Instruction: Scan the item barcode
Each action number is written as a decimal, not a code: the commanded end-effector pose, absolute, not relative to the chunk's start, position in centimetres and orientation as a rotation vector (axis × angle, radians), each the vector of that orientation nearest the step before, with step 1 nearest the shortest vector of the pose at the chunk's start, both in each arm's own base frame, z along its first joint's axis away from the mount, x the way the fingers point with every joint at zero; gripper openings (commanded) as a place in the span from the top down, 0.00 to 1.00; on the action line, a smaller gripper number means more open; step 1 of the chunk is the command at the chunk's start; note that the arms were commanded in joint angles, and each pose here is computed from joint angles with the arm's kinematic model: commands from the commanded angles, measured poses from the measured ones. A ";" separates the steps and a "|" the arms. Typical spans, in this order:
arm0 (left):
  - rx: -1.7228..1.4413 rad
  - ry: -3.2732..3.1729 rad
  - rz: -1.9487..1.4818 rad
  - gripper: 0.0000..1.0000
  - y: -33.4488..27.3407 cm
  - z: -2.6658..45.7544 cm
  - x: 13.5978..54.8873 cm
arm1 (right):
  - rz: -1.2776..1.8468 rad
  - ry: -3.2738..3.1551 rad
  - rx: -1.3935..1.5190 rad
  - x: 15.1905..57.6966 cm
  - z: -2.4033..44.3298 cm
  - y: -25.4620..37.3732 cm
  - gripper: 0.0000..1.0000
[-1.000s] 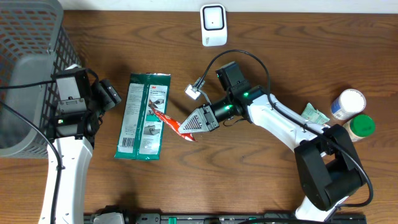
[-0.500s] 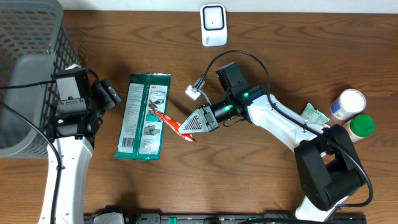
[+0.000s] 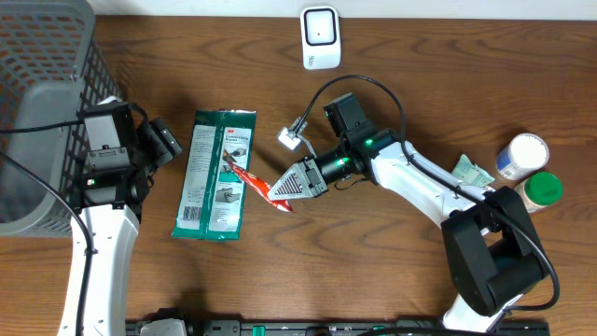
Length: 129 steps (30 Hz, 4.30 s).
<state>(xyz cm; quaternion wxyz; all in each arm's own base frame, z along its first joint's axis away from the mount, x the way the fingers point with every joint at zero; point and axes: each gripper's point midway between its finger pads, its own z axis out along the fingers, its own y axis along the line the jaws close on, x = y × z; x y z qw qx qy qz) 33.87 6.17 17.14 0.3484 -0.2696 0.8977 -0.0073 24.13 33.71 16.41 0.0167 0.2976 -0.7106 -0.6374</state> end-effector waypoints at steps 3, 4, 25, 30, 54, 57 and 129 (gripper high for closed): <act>-0.707 2.288 -0.011 0.12 6.5 18.5 34.2 | -1.993 -2.191 0.945 23.9 16.2 33.7 0.99; -0.707 2.288 -0.011 0.12 6.5 18.5 34.2 | -1.993 -2.192 0.946 23.9 16.2 33.7 0.99; -0.707 2.288 -0.011 0.12 6.5 18.5 34.2 | -1.987 -2.200 0.944 24.0 16.1 33.7 0.99; -0.707 2.288 -0.011 0.12 6.5 18.5 34.2 | -1.973 -2.199 0.905 23.9 16.1 33.7 0.99; -0.693 2.231 -0.022 0.12 6.7 19.5 35.2 | -2.004 -2.171 0.864 24.3 16.6 33.1 0.99; -0.688 2.215 -0.033 0.12 6.6 19.8 35.5 | -2.029 -2.148 0.853 24.5 17.0 32.8 0.99; 0.367 1.892 -1.350 0.35 -15.0 31.5 32.5 | -2.489 -2.131 0.917 30.5 29.3 36.1 0.99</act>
